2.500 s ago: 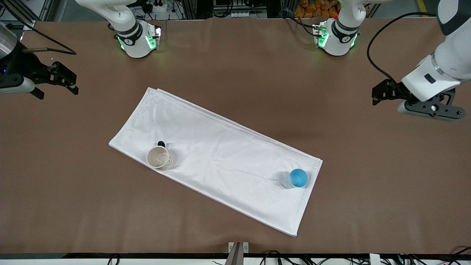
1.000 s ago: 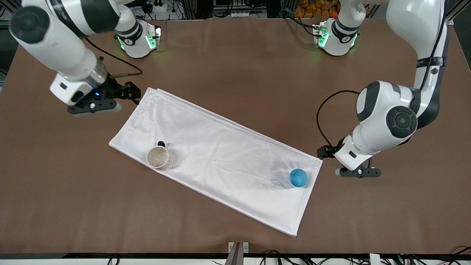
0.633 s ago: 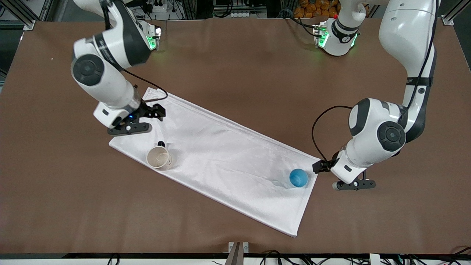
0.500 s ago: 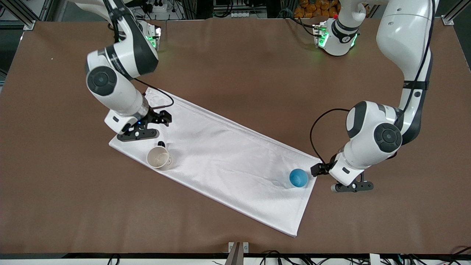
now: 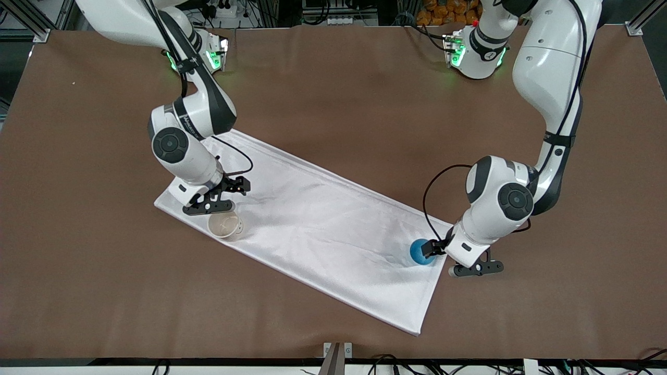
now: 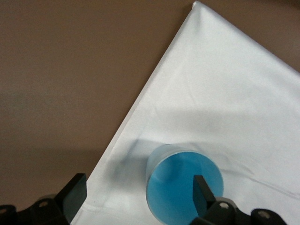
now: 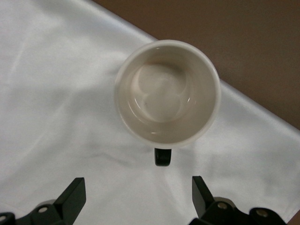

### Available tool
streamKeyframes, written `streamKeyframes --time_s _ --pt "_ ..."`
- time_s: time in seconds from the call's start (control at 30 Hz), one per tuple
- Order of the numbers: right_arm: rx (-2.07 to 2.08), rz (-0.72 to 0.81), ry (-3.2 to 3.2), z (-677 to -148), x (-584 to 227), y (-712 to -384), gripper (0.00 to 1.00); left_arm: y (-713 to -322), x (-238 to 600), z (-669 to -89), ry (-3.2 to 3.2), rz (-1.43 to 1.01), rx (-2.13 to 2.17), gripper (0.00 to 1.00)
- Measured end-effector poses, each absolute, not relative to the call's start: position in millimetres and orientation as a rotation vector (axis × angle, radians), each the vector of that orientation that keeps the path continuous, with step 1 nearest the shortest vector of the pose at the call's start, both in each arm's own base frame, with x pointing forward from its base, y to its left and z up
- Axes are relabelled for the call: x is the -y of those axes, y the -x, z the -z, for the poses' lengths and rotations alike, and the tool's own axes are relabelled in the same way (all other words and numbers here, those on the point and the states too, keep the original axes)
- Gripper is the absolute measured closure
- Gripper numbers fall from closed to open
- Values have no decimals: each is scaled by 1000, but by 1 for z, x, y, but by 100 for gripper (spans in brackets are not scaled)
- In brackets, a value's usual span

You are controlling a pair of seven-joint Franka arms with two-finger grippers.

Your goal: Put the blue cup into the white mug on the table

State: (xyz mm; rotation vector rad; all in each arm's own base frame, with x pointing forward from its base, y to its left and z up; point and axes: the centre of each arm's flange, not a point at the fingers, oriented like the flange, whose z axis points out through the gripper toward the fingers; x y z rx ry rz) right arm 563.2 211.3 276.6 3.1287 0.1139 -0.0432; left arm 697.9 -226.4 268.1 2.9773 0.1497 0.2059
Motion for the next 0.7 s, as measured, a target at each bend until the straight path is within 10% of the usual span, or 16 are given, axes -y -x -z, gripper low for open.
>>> streamKeyframes --time_s 0.3,0.7 --pt "-56 9 -3112 -249 -195 -573 7 -695 231 -249 -2983 -178 -142 3" --pt "16 -4 -3111 -238 -190 -578 66 -690 242 -230 -2985 -150 -162 61"
